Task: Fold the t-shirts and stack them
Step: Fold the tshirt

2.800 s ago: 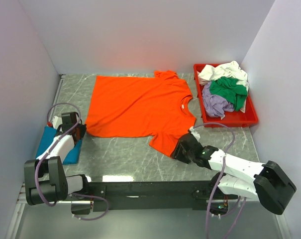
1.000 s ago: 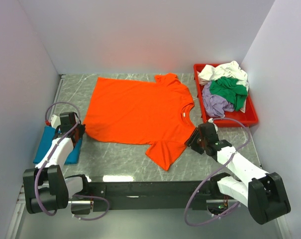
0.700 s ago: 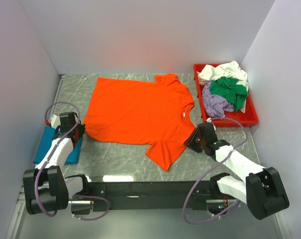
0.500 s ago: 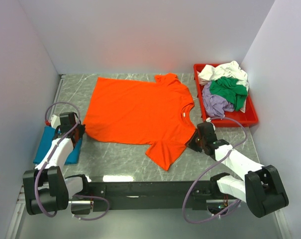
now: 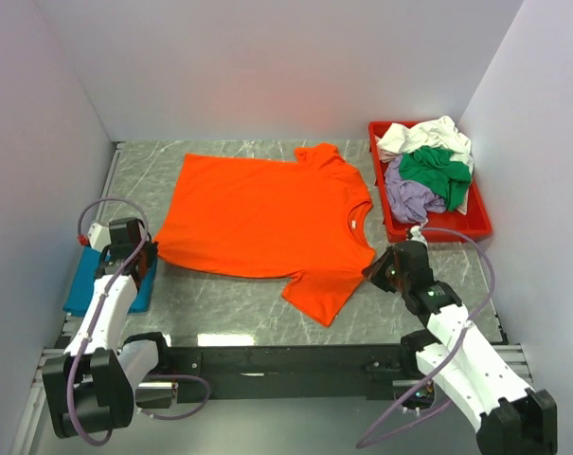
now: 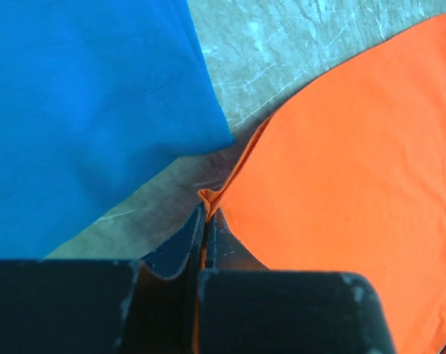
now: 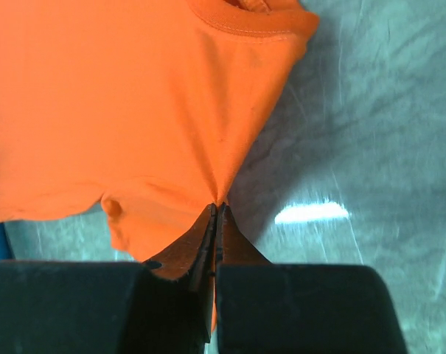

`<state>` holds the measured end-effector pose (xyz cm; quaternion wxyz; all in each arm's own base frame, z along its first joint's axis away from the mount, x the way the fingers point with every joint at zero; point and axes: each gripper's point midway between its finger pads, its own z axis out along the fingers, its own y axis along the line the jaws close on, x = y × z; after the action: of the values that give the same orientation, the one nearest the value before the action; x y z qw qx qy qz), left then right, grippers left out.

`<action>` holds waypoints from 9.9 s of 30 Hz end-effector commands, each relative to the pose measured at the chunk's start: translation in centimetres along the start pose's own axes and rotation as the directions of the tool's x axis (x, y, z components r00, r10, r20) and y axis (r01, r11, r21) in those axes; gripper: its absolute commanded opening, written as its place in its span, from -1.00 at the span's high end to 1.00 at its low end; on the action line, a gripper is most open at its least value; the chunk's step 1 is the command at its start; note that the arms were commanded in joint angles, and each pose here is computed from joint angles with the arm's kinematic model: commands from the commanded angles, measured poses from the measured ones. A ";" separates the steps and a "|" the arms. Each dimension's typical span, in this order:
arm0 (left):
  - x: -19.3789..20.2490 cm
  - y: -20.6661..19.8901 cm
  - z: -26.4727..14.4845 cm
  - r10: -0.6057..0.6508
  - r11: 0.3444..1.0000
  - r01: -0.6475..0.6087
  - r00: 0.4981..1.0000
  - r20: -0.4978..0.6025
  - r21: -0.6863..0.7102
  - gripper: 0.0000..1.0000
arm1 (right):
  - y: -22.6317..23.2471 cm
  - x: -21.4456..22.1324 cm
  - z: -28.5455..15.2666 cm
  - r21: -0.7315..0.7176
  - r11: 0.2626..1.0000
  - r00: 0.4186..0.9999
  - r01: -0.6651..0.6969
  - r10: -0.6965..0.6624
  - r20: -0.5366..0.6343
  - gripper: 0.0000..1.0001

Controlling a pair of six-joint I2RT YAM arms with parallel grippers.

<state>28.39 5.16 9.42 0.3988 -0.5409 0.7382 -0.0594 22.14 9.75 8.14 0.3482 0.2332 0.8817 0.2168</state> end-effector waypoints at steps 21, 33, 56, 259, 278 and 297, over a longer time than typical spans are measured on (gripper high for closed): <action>0.6 -9.5 6.2 0.131 0.987 -0.140 0.985 -0.114 -0.077 0.99 | 7.2 -8.8 5.9 0.038 0.999 0.999 0.021 -0.020 -0.037 1.00; 1.4 -9.0 8.4 0.144 0.978 -0.163 0.980 -0.140 -0.129 0.99 | 6.0 -12.0 8.3 0.044 0.999 0.997 -0.028 0.031 -0.073 1.00; -1.1 -12.9 8.5 0.141 0.987 -0.150 0.982 -0.129 -0.064 0.99 | 5.1 -14.8 9.0 0.030 0.996 0.994 -0.081 0.083 -0.072 1.00; 1.9 -15.7 14.4 0.100 0.993 -0.110 0.972 -0.211 -0.038 0.12 | 11.3 -20.5 16.7 -0.186 0.975 0.989 -0.120 0.102 -0.104 0.22; 3.0 -7.2 7.5 0.005 0.996 -0.015 0.993 -0.117 -0.089 -0.36 | 3.8 -6.4 9.3 0.018 0.994 0.993 -0.104 0.105 -0.050 -0.05; 4.0 -5.4 10.9 0.030 0.998 -0.037 0.993 -0.112 -0.053 0.14 | -0.4 -6.8 10.2 0.096 0.980 0.985 -0.173 0.171 0.029 -0.04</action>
<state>38.66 2.95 2.93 0.3295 -0.5452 0.7679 -0.0675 32.24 8.76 4.00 0.2988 0.3191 0.8747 0.2091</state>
